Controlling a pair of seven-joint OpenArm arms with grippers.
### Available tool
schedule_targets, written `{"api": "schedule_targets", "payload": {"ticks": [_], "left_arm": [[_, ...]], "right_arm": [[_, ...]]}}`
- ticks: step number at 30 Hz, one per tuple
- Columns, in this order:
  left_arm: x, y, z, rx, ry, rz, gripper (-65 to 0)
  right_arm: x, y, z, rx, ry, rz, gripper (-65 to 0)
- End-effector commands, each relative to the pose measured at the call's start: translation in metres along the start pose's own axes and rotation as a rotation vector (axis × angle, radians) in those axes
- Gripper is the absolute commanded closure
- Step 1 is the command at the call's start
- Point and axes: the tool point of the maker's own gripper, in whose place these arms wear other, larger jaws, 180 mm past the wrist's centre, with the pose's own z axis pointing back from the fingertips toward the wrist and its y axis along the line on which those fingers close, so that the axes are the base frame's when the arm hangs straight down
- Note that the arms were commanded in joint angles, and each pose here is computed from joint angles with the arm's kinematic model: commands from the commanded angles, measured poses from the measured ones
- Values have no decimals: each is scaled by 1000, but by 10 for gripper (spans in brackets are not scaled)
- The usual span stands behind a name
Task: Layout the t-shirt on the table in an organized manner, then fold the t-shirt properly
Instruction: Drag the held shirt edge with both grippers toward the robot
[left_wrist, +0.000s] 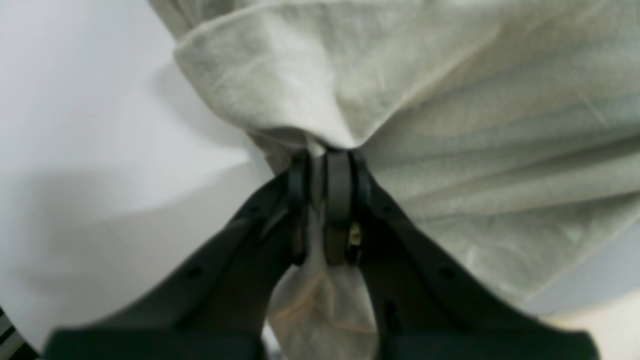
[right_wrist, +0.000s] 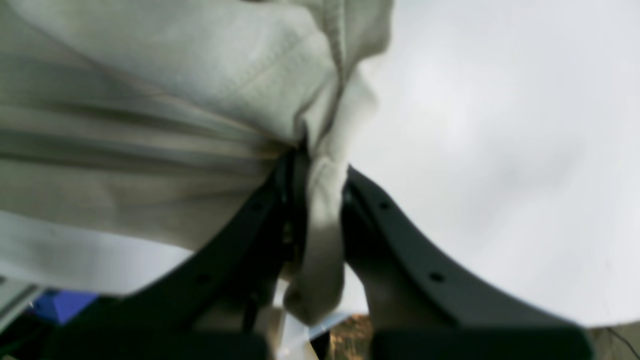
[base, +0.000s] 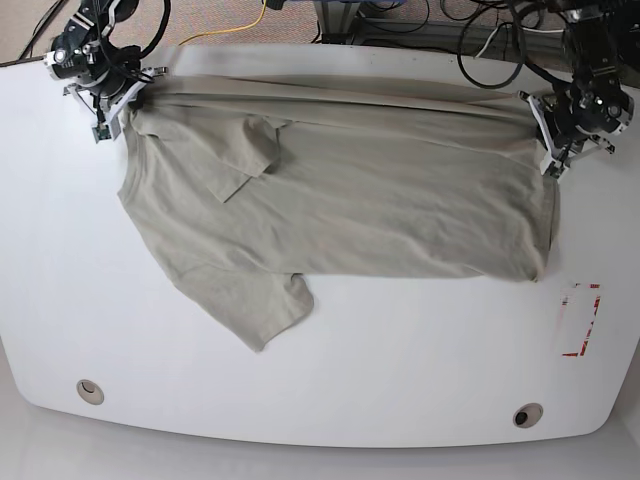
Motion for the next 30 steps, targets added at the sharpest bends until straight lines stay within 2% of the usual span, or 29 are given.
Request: {"api": "schedule_targets", "payload": {"ticks": [1, 9, 12, 15, 21, 23, 26, 30], "left_arm": [[-13, 7, 9, 46, 57, -28, -18], [-23, -2, 11, 33, 73, -32, -18], [-24, -2, 11, 34, 74, -32, -49], [-23, -2, 11, 34, 72, -32, -115], [-14, 0, 18, 53, 46, -48, -274], [-11, 1, 21, 64, 44, -57, -310], [-10, 4, 28, 82, 62, -67, -347], [-3, 8, 38, 112, 63, -85, -356]], "right_arm": [[-3, -14, 14, -67, 12, 30, 0], [-14, -13, 17, -69, 37, 36, -2], [-15, -12, 17, -68, 37, 35, -21], [-14, -12, 17, -68, 36, 35, -103], [-14, -13, 18, -71, 35, 36, -355], [-10, -13, 21, -79, 25, 45, -411], [-4, -14, 28, -96, 6, 62, -449], [2, -10, 35, -106, -19, 74, -452]]}}
